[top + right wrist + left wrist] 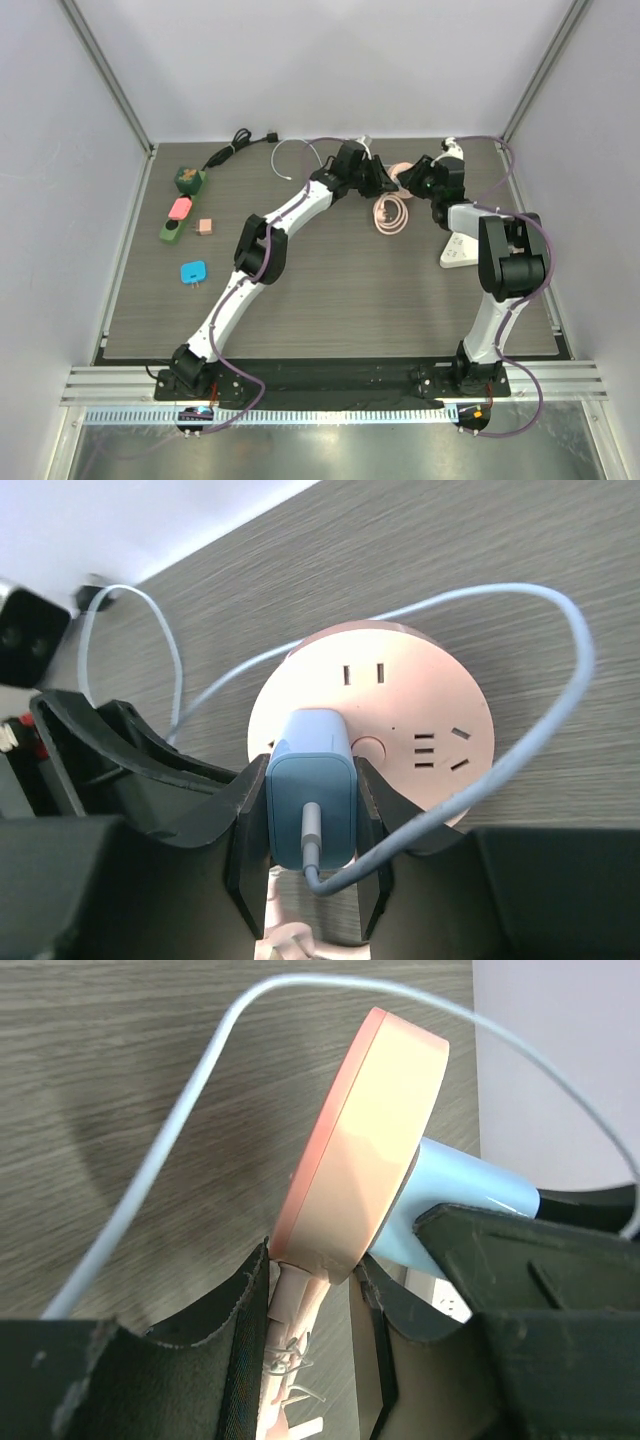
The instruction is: Pull the plug off the socket
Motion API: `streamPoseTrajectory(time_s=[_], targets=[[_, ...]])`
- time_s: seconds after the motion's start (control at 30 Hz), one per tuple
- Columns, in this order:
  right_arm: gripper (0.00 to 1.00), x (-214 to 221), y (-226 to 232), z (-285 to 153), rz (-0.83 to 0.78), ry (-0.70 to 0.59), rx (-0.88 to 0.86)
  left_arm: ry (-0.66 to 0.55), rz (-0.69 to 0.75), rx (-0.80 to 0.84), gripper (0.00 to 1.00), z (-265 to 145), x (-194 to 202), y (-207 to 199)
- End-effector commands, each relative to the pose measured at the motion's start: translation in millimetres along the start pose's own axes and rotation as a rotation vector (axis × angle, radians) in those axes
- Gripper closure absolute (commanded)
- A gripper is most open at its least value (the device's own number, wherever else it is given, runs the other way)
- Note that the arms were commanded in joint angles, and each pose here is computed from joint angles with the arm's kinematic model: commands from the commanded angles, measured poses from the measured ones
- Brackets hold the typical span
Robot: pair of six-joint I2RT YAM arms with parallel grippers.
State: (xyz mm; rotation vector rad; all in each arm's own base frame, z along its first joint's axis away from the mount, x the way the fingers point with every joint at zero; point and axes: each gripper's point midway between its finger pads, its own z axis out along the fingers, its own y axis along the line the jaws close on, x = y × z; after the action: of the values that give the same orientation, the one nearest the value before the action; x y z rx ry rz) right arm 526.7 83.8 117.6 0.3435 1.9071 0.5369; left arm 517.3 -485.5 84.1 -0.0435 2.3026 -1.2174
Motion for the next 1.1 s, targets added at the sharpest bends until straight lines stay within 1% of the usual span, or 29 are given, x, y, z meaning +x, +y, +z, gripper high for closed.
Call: streamPoseTrajectory(time_s=[0.0,0.03,0.13,0.2,0.23,0.27,0.3,0.33,0.6,0.63,0.7,0.73,0.8,0.9,0.93,0.97,1.0,1.03,1.07], targets=[[0.99,-86,33,-2,0.248,-0.134,-0.207,-0.108,-0.104,-0.246,1.0,-3,-36,105],[0.99,-90,44,-1,0.263,-0.09,-0.263,-0.105,-0.105,-0.244,1.0,-3,-35,105],[0.99,-87,46,6,0.285,-0.033,-0.272,-0.099,-0.105,-0.237,1.0,-3,-35,103],[0.99,-86,48,5,0.254,-0.054,-0.231,-0.097,-0.104,-0.237,1.0,-3,-34,104],[0.99,-98,49,-2,0.125,-0.095,-0.189,-0.1,-0.1,-0.236,1.0,-3,-35,102],[0.99,-91,36,0,0.085,-0.1,-0.049,-0.099,-0.1,-0.235,1.0,-3,-35,102],[0.99,-86,47,-1,0.023,-0.101,-0.031,-0.101,-0.099,-0.237,1.0,-3,-36,103],[0.99,-91,46,-7,-0.017,-0.116,-0.005,-0.099,-0.1,-0.237,1.0,-3,-35,103],[0.99,-104,55,-11,-0.045,-0.14,-0.02,-0.097,-0.09,-0.228,1.0,-4,-36,102],[0.99,-107,58,-12,-0.055,-0.145,-0.035,-0.105,-0.079,-0.207,1.0,-6,-40,93],[0.99,-114,64,-17,-0.091,-0.171,-0.041,-0.098,-0.063,-0.187,1.0,-7,-37,91],[0.99,-117,65,-18,-0.1,-0.183,-0.034,-0.131,-0.041,-0.143,1.0,-12,-49,74],[0.99,-122,67,-21,-0.119,-0.198,-0.024,-0.124,-0.012,-0.13,1.0,-14,-44,72],[0.99,-130,68,-23,-0.158,-0.206,0.009,-0.146,0.041,-0.046,1.0,-21,-51,47],[0.99,-137,71,-22,-0.166,-0.214,0.009,-0.153,0.058,-0.02,0.97,-22,-52,40],[0.99,-138,72,-22,-0.17,-0.205,0.014,-0.189,0.084,0.034,0.94,-29,-60,25],[0.99,-142,74,-22,-0.175,-0.206,0.014,-0.204,0.098,0.058,0.86,-33,-63,18],[0.99,-157,75,-24,-0.184,-0.234,0.04,-0.197,0.111,0.065,0.8,-35,-58,20],[0.99,-162,77,-23,-0.196,-0.237,0.046,-0.217,0.137,0.088,0.75,-40,-63,11]])
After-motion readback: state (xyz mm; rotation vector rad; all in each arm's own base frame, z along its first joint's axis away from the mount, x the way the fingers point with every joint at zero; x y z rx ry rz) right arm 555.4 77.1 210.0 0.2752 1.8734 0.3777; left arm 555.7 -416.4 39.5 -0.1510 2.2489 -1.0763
